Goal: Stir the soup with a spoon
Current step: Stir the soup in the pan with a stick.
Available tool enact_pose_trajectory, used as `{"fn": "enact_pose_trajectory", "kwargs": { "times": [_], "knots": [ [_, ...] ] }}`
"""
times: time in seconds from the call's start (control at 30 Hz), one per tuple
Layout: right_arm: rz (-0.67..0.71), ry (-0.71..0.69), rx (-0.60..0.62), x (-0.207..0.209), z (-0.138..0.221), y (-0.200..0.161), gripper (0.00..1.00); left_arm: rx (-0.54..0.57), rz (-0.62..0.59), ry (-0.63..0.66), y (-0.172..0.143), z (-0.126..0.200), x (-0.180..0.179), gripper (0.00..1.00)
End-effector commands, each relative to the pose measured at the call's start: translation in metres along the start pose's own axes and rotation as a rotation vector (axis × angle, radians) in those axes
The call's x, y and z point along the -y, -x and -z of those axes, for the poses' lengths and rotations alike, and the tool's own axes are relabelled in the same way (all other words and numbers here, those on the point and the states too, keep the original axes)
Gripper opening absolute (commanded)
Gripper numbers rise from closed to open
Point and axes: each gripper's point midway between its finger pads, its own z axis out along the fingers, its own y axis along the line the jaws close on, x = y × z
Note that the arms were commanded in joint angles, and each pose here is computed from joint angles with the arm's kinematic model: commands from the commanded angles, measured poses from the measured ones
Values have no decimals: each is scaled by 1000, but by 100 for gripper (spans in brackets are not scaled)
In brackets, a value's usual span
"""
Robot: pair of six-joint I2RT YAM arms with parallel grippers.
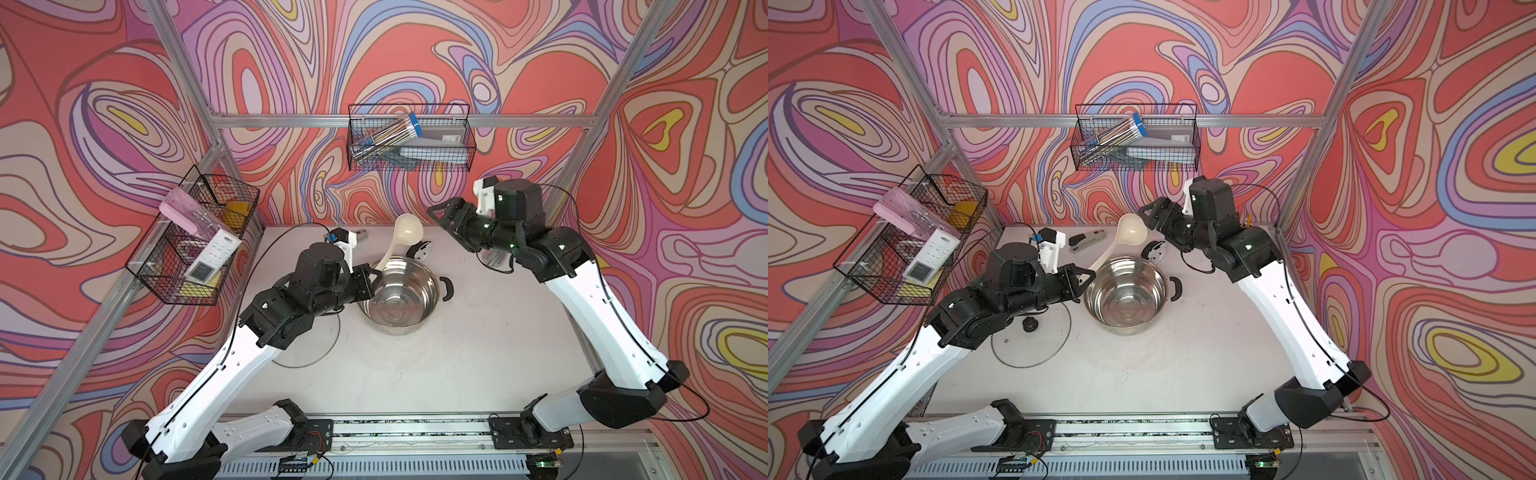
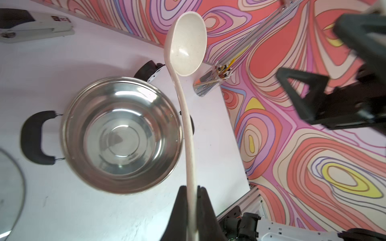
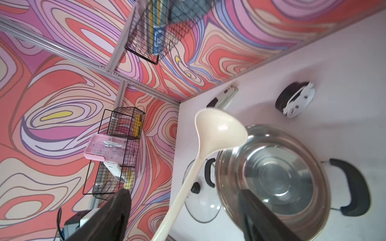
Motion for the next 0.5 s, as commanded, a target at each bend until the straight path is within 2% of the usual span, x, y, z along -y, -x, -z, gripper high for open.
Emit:
{"fn": "enact_pose_trajectory", "kwargs": {
  "times": [0.0, 0.17, 0.23, 0.27, 0.33, 0.47],
  "knots": [
    [291, -187, -13, 34, 9, -2, 85, -163, -106, 222, -35, 18, -47, 0],
    [486, -304, -122, 65, 7, -18, 85, -271, -188, 346, -45, 29, -66, 0],
    [557, -299, -257, 77, -3, -43, 85, -290, -229, 375, -44, 32, -69, 0],
    [571, -276, -321, 80, -8, -56, 89, -300, -245, 387, -44, 32, -71, 0],
    [563, -273, -443, 95, -17, -84, 91, -310, -279, 404, -41, 32, -71, 0],
    [538, -188, -542, 99, -25, -124, 98, -362, -328, 429, -41, 23, -72, 0]
  ]
}}
